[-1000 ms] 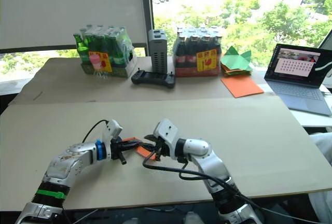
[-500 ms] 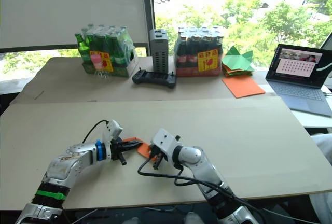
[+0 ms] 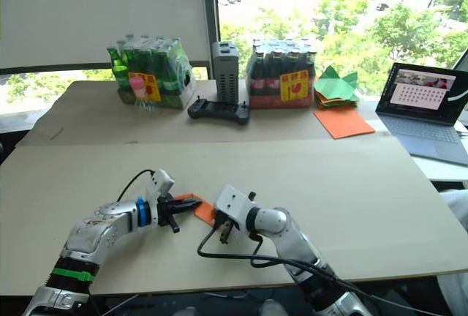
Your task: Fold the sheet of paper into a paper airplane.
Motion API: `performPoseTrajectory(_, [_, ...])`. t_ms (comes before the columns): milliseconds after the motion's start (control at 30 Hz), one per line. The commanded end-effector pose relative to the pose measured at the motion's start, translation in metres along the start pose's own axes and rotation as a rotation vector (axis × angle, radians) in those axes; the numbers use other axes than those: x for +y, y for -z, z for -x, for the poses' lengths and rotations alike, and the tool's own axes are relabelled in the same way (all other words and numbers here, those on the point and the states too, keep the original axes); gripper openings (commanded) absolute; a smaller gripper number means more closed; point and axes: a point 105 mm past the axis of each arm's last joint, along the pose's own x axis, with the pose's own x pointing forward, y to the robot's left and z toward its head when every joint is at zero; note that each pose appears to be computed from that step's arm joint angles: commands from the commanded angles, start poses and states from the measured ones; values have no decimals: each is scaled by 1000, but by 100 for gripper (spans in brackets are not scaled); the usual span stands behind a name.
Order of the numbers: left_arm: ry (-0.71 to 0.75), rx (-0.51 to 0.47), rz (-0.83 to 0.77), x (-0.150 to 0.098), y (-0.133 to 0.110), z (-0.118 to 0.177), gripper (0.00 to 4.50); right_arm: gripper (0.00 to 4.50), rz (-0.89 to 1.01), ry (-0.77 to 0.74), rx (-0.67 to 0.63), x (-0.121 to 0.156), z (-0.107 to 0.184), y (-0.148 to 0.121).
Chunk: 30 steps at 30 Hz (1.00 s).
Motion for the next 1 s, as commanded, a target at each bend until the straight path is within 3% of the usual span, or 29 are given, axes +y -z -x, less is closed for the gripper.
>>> performPoseTrajectory(33, [29, 13, -4, -9, 0, -8, 0, 2, -33, -30, 101, 9, 0, 25])
performPoseTrajectory(600, [38, 19, -6, -9, 0, -11, 0, 2, -88, 12, 190, 5, 22, 49])
performPoseTrajectory(1000, [44, 19, -9, -10, 0, -13, 0, 2, -99, 31, 200, 1, 23, 51])
